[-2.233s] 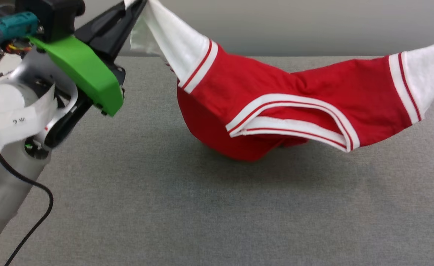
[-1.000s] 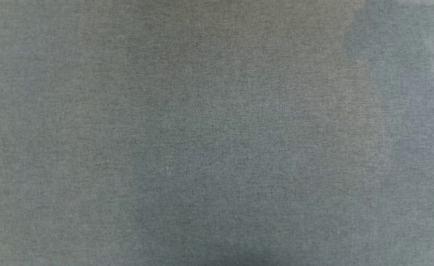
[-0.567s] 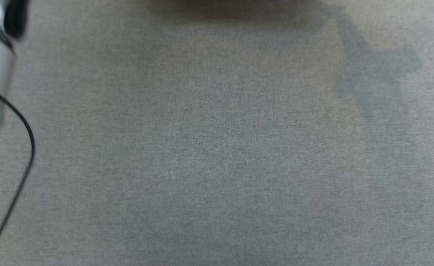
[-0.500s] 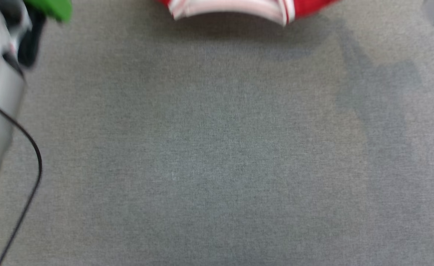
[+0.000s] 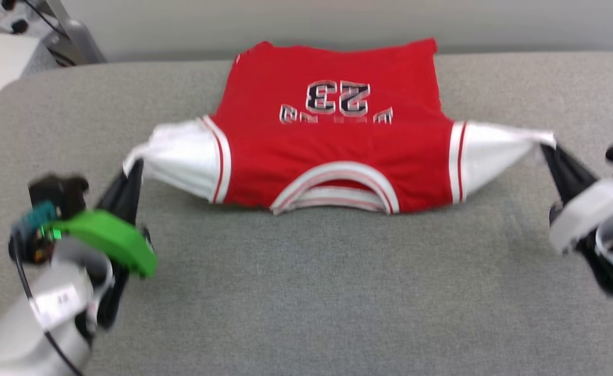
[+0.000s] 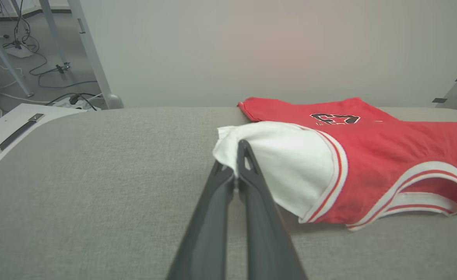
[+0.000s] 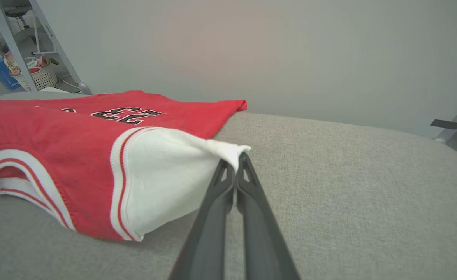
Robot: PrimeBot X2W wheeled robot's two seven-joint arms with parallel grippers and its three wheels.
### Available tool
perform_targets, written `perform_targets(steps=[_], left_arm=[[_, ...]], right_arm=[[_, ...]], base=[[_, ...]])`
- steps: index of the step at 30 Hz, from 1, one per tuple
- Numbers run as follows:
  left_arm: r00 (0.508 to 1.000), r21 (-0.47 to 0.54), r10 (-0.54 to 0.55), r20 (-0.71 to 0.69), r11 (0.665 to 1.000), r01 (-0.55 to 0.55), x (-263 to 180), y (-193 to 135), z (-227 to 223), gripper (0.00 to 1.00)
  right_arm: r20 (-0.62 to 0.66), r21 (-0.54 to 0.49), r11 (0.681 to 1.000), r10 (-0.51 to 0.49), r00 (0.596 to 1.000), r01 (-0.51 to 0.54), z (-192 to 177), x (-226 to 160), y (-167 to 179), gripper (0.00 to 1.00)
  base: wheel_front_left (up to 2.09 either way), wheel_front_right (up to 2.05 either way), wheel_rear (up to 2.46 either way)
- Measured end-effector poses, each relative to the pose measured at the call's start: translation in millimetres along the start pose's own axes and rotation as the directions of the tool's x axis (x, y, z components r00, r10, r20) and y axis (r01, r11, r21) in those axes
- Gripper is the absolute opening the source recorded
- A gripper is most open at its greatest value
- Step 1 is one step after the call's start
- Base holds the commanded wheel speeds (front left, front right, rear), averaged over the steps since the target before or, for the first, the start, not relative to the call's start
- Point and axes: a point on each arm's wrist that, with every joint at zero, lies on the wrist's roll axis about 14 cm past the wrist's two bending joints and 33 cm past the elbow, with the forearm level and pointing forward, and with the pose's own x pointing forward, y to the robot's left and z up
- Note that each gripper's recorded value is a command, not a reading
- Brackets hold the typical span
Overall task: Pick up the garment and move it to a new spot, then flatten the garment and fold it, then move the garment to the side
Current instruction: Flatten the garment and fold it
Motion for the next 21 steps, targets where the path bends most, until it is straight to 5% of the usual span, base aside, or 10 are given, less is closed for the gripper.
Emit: perform_targets(steps=[13, 21], left_arm=[[0.976, -0.067, 0.098, -0.194, 0.991, -0.112, -112, -1, -65, 0.0], [0.946, -0.093, 0.123, -0.298, 0.983, -0.157, -147, -4, -100, 0.0]], right_arm=[[-0.175, 0.082, 0.994, -0.05, 0.983, 0.065, -72, -104, 2, 0.0], [-0.359, 0.124, 0.983, -0.083, 0.93, 0.136, -118, -157, 2, 0.0]], base=[[0.0, 0.0, 0.0], [0.0, 0.0, 0.0]])
